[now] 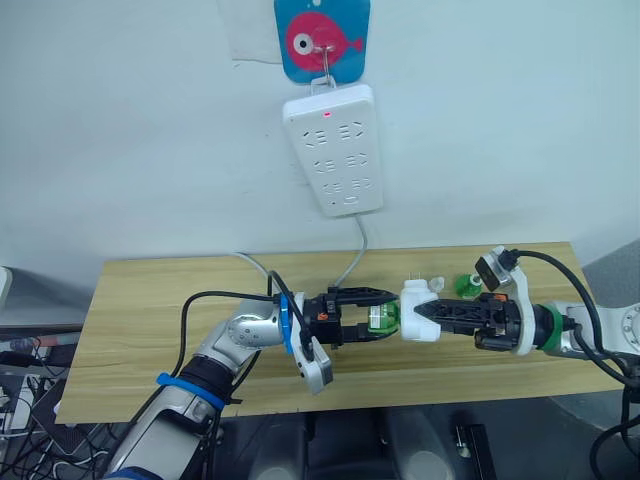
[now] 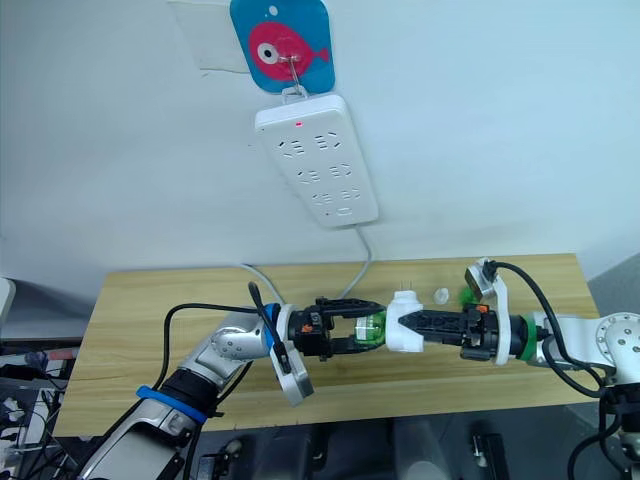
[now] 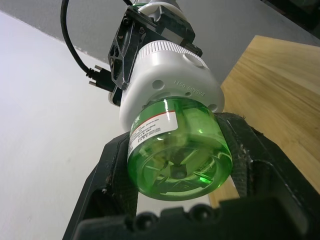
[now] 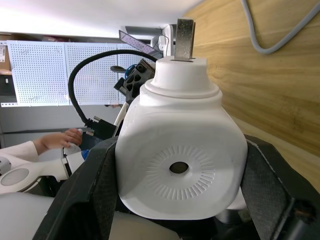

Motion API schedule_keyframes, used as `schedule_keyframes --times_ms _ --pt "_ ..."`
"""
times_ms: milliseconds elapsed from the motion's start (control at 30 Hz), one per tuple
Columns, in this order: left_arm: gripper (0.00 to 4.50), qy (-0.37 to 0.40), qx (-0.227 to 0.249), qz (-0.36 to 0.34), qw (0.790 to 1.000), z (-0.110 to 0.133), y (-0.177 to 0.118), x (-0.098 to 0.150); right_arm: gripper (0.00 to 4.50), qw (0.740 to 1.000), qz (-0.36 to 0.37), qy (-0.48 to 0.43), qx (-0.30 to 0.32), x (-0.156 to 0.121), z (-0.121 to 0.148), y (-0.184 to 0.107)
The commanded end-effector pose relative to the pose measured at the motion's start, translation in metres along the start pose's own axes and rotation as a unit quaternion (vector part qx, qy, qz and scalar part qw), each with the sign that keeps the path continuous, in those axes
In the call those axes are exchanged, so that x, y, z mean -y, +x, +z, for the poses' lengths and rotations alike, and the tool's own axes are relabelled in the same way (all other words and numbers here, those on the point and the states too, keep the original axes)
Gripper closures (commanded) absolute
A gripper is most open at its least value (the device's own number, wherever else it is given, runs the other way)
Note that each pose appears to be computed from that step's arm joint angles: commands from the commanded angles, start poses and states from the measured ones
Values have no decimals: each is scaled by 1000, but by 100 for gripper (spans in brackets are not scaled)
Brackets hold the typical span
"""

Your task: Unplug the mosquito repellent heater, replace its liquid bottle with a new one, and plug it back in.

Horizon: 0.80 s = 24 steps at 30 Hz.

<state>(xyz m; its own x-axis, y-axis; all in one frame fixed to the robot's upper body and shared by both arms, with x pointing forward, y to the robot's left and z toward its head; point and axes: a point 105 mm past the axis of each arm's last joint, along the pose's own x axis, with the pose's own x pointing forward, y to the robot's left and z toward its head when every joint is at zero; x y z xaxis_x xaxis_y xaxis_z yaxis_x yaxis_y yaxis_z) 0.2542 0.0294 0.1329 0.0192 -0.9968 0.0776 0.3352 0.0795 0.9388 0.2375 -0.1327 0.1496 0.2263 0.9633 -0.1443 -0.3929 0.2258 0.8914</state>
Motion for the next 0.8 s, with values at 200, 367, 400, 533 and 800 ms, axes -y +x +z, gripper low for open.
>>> schedule_keyframes --times_ms 200,367,400,533,800 --pt "64 -57 23 1 998 11 7 0 150 1000 -1 -16 10 -6 10 -1" --pt "0 -89 -3 -3 996 11 5 -8 150 999 -36 -18 23 0 16 -5" --pt "0 -97 -13 -5 995 10 5 -9 150 999 -44 -18 22 2 16 -6" --pt "0 -144 -63 -26 987 6 1 -8 150 996 -80 -23 25 7 16 -9" --pt "0 -257 -188 -47 947 -11 2 0 150 975 -194 -106 16 5 19 -1"
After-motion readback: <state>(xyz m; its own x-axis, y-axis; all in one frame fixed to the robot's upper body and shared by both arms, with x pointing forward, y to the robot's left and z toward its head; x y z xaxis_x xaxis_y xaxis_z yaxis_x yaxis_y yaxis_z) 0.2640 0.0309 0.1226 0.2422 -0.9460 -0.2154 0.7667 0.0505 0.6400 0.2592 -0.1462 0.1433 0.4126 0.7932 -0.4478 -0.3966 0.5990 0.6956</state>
